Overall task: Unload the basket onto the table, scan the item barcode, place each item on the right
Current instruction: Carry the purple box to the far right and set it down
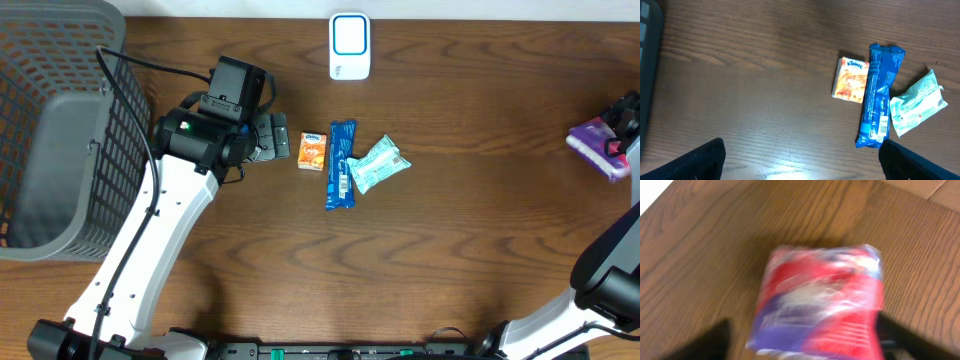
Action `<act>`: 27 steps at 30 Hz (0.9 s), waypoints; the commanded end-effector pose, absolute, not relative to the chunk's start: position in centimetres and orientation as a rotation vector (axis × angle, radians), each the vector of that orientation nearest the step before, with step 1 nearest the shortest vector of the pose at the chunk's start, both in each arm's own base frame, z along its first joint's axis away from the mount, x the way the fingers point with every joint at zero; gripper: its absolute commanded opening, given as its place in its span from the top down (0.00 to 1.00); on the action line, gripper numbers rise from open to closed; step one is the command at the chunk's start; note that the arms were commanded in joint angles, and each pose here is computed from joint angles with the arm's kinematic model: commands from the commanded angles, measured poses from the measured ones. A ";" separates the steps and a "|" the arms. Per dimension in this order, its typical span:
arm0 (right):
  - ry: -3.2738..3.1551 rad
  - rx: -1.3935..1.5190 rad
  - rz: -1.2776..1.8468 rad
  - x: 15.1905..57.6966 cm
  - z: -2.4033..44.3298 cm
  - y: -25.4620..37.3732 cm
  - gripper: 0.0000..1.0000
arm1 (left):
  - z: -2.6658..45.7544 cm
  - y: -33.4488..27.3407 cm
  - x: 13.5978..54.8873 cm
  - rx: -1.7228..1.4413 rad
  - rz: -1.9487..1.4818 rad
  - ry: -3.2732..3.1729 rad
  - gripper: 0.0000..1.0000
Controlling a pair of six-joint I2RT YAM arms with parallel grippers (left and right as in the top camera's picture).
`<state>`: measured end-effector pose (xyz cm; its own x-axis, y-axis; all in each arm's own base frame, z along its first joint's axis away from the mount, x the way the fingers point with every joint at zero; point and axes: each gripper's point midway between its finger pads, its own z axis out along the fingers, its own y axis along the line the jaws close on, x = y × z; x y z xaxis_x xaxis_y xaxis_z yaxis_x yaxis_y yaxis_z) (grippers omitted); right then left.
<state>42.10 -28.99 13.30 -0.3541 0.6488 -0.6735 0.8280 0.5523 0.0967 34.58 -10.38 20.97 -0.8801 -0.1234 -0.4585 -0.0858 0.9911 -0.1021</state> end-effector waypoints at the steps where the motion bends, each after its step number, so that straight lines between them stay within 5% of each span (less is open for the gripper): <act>1: 2.035 1.116 -0.270 42.4 18.8 -27.3 0.01 | 20.9 -10.2 34.7 -0.140 -0.094 2.656 0.02; 7: 2.010 0.877 0.157 40.5 28.5 -18.8 0.01 | 20.9 -10.2 34.7 -0.140 -0.094 2.656 0.02; 12: 2.084 0.706 0.566 36.6 31.9 -9.9 0.01 | 20.9 -10.2 34.7 -0.140 -0.094 2.656 0.02; 19: 2.376 0.958 0.802 26.9 28.6 -3.2 0.01 | 20.9 -10.2 34.7 -0.140 -0.094 2.656 0.02; 27: 2.497 1.114 0.628 23.9 26.2 -4.3 0.01 | 20.9 -10.2 34.7 -0.140 -0.095 2.656 0.02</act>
